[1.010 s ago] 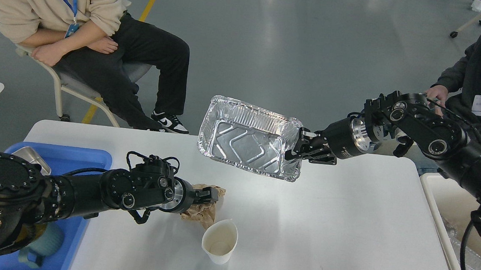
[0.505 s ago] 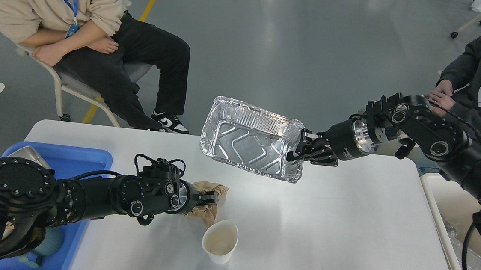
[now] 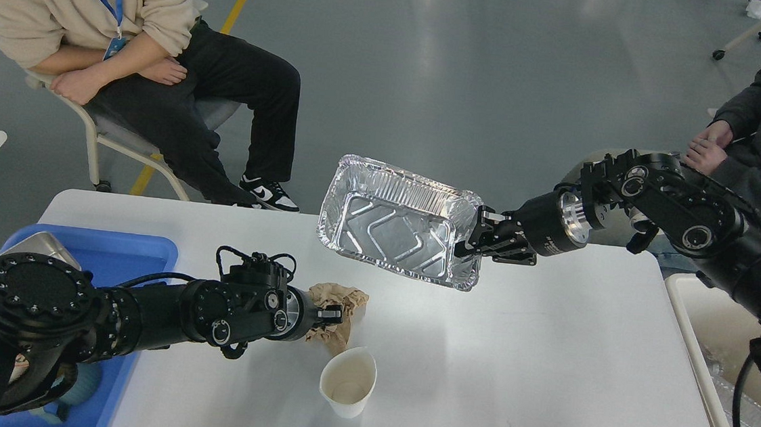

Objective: Tidy desktop

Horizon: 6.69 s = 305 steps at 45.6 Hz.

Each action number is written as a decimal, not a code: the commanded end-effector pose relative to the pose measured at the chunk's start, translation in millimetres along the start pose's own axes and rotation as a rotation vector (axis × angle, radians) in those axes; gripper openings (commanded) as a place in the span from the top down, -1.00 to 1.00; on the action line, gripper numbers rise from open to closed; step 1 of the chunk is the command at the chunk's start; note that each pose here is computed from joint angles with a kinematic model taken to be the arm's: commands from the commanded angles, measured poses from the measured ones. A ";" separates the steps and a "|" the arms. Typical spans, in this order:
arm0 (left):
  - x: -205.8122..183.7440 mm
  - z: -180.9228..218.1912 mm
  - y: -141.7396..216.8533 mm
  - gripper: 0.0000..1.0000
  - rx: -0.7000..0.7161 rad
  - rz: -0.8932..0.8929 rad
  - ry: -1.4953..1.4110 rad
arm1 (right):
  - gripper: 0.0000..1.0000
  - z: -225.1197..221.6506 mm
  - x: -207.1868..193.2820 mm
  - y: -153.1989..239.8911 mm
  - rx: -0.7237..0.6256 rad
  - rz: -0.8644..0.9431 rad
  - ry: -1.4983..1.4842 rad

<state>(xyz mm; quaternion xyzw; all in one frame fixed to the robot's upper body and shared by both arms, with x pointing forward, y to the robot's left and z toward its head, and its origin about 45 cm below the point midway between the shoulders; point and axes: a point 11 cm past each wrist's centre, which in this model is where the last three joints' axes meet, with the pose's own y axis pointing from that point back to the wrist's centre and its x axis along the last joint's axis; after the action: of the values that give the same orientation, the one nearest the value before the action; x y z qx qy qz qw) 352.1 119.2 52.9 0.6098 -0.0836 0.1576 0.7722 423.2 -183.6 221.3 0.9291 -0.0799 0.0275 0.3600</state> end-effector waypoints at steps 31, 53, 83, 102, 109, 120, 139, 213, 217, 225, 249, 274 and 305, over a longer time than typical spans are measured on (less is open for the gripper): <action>-5.2 18.2 17.9 -0.89 -0.095 -0.072 0.034 | 1.00 -2.1 -0.4 0.2 0.004 -0.002 0.004; 44.8 -94.3 205.8 -0.93 -0.106 -0.076 0.054 | 1.00 0.9 0.1 2.6 -0.003 0.001 0.002; 87.9 -246.1 484.5 -0.93 -0.076 0.350 0.231 | 1.00 -6.3 -4.2 -5.5 0.006 -0.019 0.016; 69.0 -101.9 347.6 -0.92 -0.171 -0.132 -0.214 | 1.00 -21.4 0.1 -5.9 0.015 -0.016 0.046; 51.2 -39.3 278.2 -0.92 -0.205 -0.229 -0.311 | 1.00 -25.3 2.7 -3.5 0.016 -0.010 0.055; 27.0 12.9 198.9 -0.90 -0.177 -0.288 -0.355 | 1.00 -20.2 3.9 0.5 0.009 -0.002 0.047; 5.9 15.3 139.1 -0.84 -0.104 -0.314 -0.375 | 1.00 -15.4 1.2 -1.6 0.009 -0.008 0.036; 23.6 84.7 189.7 1.00 -0.172 -0.404 -0.678 | 1.00 -3.3 -2.0 7.0 0.007 -0.003 0.018; 32.9 107.0 222.7 1.00 -0.212 -0.395 -0.706 | 1.00 -3.6 -2.3 6.0 0.007 -0.005 0.019; 51.0 154.9 288.1 1.00 -0.289 -0.335 -0.718 | 1.00 -3.0 -3.3 3.2 0.002 -0.009 0.018; 101.9 195.1 374.0 1.00 -0.362 -0.146 -0.639 | 1.00 -1.9 -5.9 -0.8 -0.008 -0.021 0.021; 184.7 152.2 257.0 1.00 -0.216 -0.051 -0.315 | 1.00 -2.8 -5.3 2.9 -0.014 -0.019 0.030; 147.0 153.5 205.0 0.27 -0.199 -0.154 -0.350 | 1.00 0.2 -4.1 6.6 -0.018 -0.012 0.025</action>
<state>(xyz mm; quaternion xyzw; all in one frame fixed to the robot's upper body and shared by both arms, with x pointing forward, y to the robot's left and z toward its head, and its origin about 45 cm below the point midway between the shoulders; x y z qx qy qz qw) 429.2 33.2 327.8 0.5531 -0.1876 -0.0180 0.8115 417.9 -187.1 225.0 0.9261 -0.0693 0.0364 0.3692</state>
